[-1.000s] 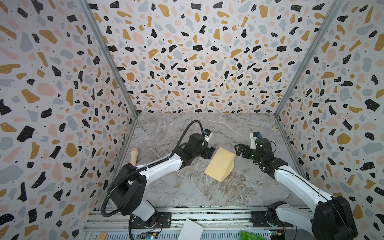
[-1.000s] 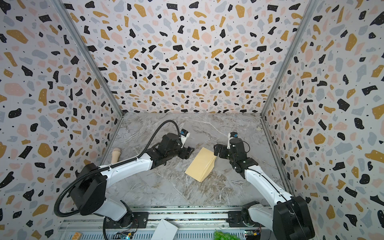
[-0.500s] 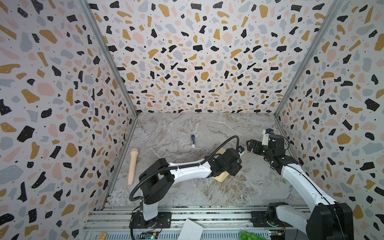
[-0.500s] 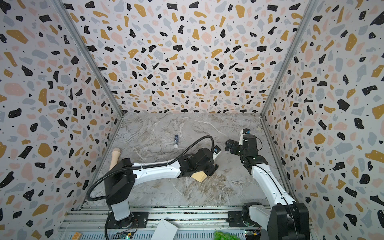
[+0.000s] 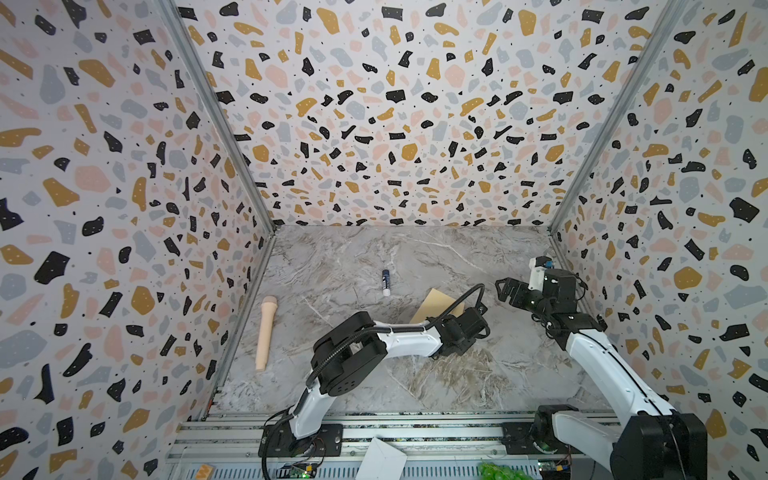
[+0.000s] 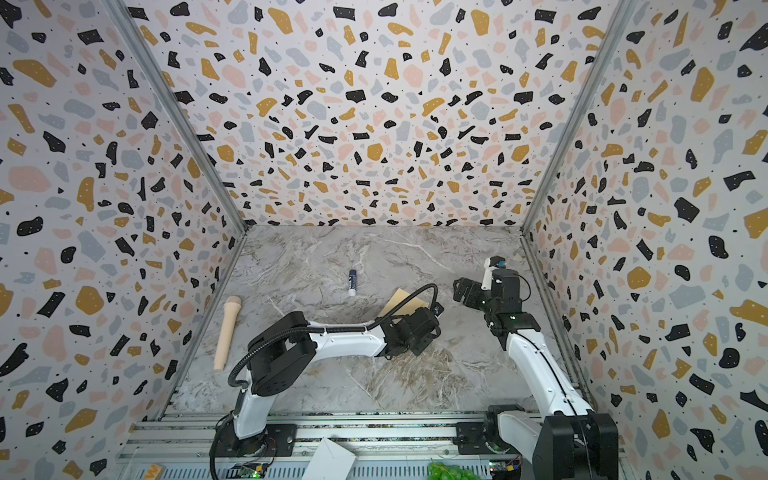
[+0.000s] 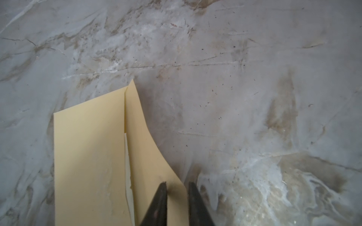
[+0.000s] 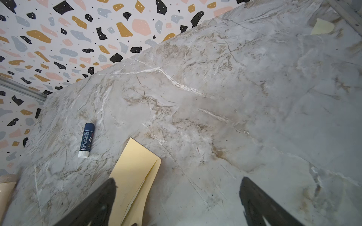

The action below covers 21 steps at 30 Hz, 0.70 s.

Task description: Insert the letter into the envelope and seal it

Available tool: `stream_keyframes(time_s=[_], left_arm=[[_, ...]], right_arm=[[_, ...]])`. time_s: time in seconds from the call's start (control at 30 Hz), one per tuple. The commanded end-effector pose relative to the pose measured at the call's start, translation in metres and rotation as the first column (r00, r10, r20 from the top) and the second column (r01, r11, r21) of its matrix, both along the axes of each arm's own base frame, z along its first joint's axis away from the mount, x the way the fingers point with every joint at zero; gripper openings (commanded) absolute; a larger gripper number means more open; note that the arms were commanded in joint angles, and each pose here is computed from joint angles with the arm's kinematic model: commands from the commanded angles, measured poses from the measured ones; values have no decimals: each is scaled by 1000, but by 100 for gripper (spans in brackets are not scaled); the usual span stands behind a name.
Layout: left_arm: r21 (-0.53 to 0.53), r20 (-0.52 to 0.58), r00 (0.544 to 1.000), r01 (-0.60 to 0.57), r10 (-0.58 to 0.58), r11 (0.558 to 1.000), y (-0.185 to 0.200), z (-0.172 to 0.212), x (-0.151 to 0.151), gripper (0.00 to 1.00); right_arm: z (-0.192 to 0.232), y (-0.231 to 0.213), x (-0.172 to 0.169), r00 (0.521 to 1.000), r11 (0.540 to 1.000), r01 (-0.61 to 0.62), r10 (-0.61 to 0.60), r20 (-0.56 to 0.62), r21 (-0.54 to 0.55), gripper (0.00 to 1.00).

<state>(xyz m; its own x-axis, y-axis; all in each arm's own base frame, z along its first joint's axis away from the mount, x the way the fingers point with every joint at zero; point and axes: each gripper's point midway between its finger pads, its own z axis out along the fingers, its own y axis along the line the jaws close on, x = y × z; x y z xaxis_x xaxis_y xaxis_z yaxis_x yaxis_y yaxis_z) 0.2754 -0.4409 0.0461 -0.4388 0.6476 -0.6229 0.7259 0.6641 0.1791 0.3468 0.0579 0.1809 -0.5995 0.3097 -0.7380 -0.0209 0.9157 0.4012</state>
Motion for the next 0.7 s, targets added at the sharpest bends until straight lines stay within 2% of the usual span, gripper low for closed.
stream_keyframes(time_s=[0.0,0.17,0.33,0.5,0.67], left_arm=[[-23,40,999,29,-28,999,-12,14,4,1],[-15,83,989,127,-126,992,-12,29,-2,0],[8,190,942,281,-277,960,-2,62,-14,0],[94,310,841,437,-443,895,15,83,-30,0],[259,301,738,546,-604,797,35,59,-45,0]], right_arm=[[11,2,-3,999,1000,-19,19,32,8,99],[13,4,-4,999,999,-30,30,37,9,99],[15,4,-5,999,999,-31,31,45,6,99],[13,3,-6,999,999,-33,32,44,0,99],[13,4,-5,998,999,-39,39,44,5,99]])
